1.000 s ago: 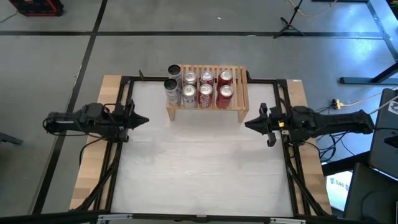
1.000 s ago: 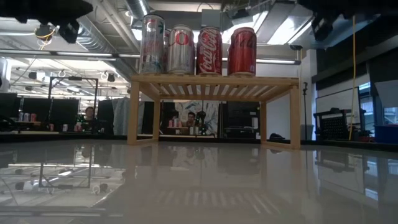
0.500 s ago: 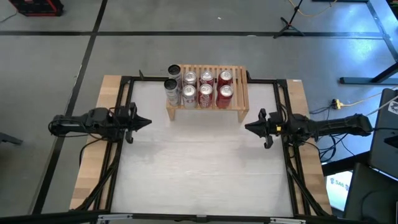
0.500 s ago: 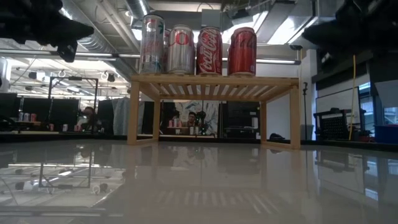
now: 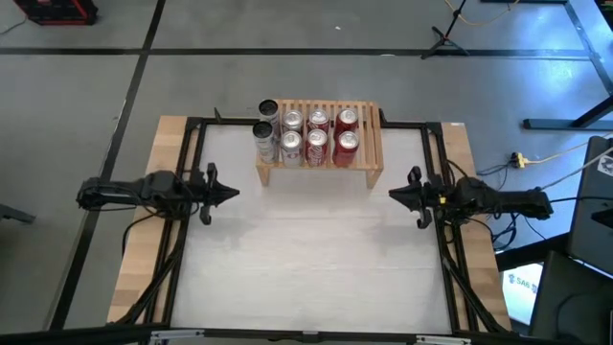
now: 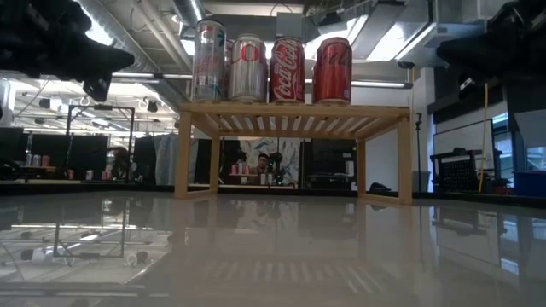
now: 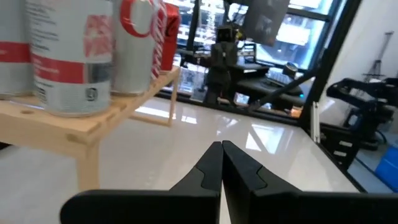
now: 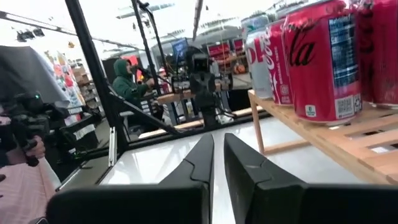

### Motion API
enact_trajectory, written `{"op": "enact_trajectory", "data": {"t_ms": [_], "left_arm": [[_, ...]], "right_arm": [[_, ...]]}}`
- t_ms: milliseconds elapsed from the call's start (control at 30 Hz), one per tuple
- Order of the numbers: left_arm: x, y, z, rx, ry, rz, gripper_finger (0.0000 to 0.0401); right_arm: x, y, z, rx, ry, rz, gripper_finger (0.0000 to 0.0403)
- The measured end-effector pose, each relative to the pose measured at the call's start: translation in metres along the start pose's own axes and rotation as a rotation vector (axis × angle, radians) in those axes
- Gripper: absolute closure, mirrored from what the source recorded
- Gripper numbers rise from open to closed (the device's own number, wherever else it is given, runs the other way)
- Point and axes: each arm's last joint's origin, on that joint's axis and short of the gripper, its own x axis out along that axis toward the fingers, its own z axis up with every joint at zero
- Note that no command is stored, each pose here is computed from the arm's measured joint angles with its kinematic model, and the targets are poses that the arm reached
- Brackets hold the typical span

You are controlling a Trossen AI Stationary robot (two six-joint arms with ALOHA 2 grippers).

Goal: Place canned beverage on shelf
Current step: Return to Home Position

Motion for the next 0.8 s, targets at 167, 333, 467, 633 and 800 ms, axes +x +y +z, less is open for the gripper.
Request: {"op": "enact_trajectory", "data": {"t_ms": [167, 333, 467, 633, 800], "left_arm": [[0.006, 0.002, -0.016, -0.002, -0.028, -0.022, 0.0401], [0.007, 0.003, -0.019, -0.004, -0.041, -0.027, 0.0401], [0.007, 0.003, -0.020, 0.008, -0.037, -0.028, 0.0401], [0.007, 0.001, -0.021, 0.029, -0.016, -0.075, 0.0401], [0.007, 0.001, -0.021, 0.033, -0.016, -0.070, 0.0401]], "right_arm": [[0.000, -0.004, -0.012, 0.006, 0.004, -0.031, 0.0377], [0.000, -0.005, -0.021, 0.060, 0.082, -0.027, 0.0377], [0.000, -0.005, -0.022, 0.067, 0.089, -0.029, 0.0377], [0.000, -0.005, -0.022, 0.068, 0.095, -0.023, 0.0377], [-0.001, -0.004, -0.023, 0.061, 0.112, 0.006, 0.0377]]}}
